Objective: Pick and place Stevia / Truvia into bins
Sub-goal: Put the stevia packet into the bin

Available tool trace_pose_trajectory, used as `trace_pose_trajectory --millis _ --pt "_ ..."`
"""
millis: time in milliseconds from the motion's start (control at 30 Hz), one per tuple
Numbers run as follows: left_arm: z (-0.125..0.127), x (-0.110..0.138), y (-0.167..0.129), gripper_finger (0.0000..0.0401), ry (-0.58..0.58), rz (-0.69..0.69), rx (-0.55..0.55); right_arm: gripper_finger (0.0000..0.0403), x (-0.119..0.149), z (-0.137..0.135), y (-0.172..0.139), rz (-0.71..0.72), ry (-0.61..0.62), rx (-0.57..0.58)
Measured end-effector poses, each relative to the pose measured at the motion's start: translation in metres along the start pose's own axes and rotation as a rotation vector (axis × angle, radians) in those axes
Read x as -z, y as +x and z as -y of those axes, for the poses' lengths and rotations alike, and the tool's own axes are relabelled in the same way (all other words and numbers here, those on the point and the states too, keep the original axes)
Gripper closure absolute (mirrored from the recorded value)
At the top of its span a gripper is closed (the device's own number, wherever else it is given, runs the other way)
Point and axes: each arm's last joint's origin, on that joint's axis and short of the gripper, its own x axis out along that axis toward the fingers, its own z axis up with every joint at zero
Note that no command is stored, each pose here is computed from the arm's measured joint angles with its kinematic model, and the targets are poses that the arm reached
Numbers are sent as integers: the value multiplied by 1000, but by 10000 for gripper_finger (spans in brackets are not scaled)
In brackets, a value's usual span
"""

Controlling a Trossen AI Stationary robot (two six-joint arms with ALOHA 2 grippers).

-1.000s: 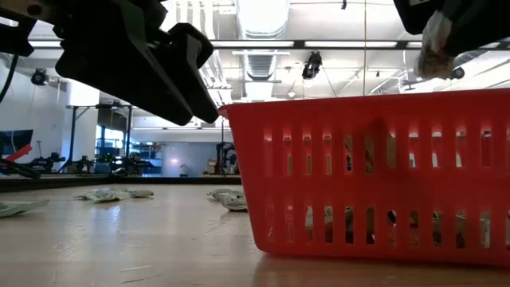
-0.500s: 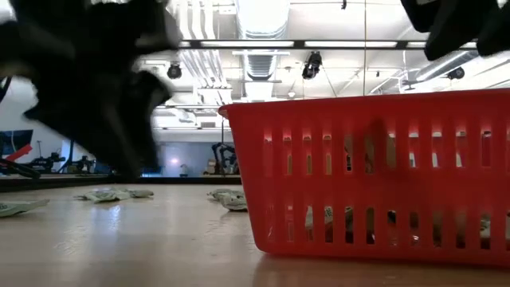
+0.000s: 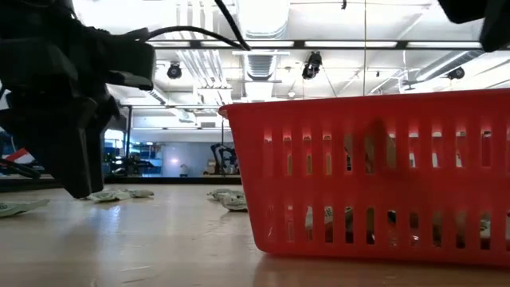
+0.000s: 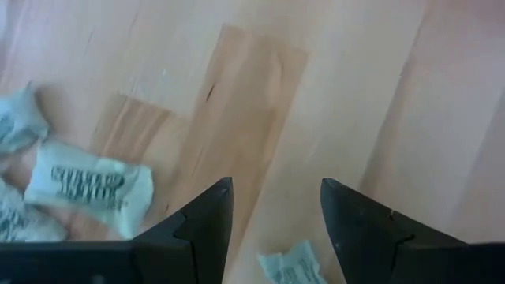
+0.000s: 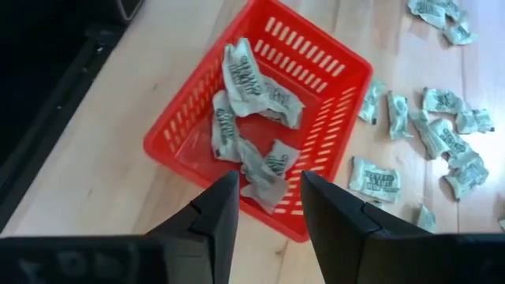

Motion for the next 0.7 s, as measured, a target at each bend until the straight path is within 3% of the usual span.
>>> trace_pose_trajectory --millis 267,700 --pt "-4 11 -2 225 -139 -64 -72 291 1 -2 -1 -2 30 -3" --pt "12 23 -10 225 -177 -69 -27 305 2 -2 -1 -3 29 -2"
